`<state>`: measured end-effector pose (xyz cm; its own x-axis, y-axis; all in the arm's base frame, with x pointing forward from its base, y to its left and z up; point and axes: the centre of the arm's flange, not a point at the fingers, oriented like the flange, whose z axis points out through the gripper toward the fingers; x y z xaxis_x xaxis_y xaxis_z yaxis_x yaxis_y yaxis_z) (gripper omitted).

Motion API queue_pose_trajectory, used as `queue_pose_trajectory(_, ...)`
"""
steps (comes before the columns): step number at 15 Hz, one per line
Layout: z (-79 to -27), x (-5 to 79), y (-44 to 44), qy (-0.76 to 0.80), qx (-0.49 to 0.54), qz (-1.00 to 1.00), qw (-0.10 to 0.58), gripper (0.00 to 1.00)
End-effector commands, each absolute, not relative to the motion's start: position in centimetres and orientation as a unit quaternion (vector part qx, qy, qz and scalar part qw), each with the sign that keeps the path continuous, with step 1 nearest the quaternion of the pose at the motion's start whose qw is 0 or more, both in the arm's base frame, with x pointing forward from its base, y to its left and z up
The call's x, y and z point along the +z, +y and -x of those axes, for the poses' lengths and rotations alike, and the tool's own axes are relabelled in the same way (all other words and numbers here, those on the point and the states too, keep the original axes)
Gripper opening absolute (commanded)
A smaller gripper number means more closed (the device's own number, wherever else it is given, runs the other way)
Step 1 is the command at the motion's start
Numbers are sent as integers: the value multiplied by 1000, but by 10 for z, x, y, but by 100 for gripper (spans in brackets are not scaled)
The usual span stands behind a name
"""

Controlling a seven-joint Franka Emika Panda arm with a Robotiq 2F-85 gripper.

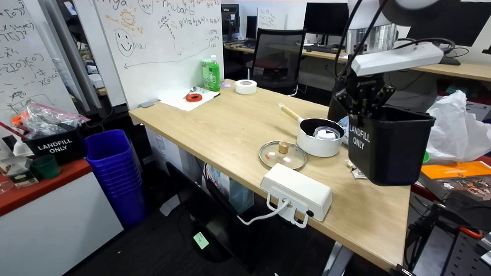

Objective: Pick up the top black bin from the stack and put it on the table.

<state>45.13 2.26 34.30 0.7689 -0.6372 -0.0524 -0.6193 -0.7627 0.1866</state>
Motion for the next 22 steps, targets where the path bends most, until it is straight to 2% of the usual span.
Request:
queue_pose_trajectory(1, -449, 342, 24, -333, -54, -938, 78, 9)
queue_pose_trajectory(3, -448, 346, 23, -334, -49, -938, 76, 9)
queue_pose_trajectory(4, -448, 347, 23, -334, -48, -938, 76, 2)
queue_pose_trajectory(8, -436, 340, 37, -291, -40, -951, 95, 2)
queue_pose_trajectory(13, -403, 314, 82, -167, -34, -978, 117, 2)
queue_pose_trajectory(22, -382, 305, 117, -77, 7, -994, 82, 2)
